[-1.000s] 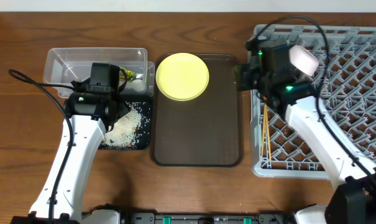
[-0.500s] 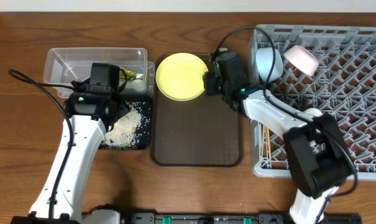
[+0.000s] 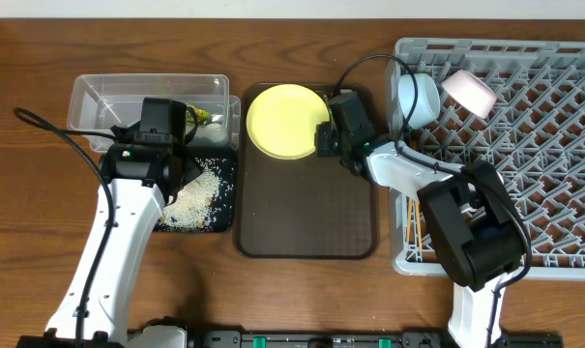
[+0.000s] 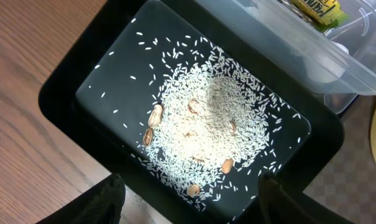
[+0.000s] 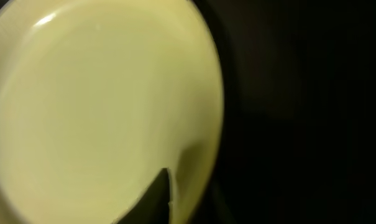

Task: Sort waste into correct bins and load items into the dishwasher rack
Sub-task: 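Grasp the edge of the yellow plate with the right gripper, then lift the yellow plate and stand it upright in the rack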

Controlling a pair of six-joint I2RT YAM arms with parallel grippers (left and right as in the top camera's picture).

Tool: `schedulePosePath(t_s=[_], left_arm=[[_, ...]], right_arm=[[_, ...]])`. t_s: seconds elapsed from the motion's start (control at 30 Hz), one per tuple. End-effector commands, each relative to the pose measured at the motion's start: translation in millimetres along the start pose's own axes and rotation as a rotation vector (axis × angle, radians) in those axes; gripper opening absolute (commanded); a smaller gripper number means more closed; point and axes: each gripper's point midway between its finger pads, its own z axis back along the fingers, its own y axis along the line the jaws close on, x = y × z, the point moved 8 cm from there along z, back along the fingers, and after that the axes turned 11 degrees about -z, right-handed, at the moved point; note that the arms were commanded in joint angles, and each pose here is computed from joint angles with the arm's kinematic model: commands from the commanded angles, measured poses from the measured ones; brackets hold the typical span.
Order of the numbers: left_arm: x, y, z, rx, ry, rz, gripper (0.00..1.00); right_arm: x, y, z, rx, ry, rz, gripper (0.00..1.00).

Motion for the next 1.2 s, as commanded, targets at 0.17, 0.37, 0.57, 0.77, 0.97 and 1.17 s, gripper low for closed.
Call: schedulePosePath(t_s=[0.17,0.37,0.57,0.77,0.97,1.17], left_arm=[[0,2,1,0.009,0.003,0.019,0.71],[0,2,1,0.009,0.003,0.019,0.72],[0,2,1,0.009,0.003,0.019,0.72],[1,2,1,0.009,0.002,0.019,0.72],[2,1,1,0.006,-0.003,0.021,0.72],[3,1,1,0.002,-0.010,0.024,0.72]], right_arm=[[-15,-24,4,-0.156,0.094,-0.017,0.01],[7,-19,38,-0.141,0.053,-0.009,0.01],[47,-7,107,-0.081,-0.082,0.076,0.01],[72,-23,186,-0.160,-0.206,0.156,0.01],[86,-63,249,-0.343,-0.299,0.157,0.01],[96,-105,287,-0.582,-0.307,0.331,0.01]])
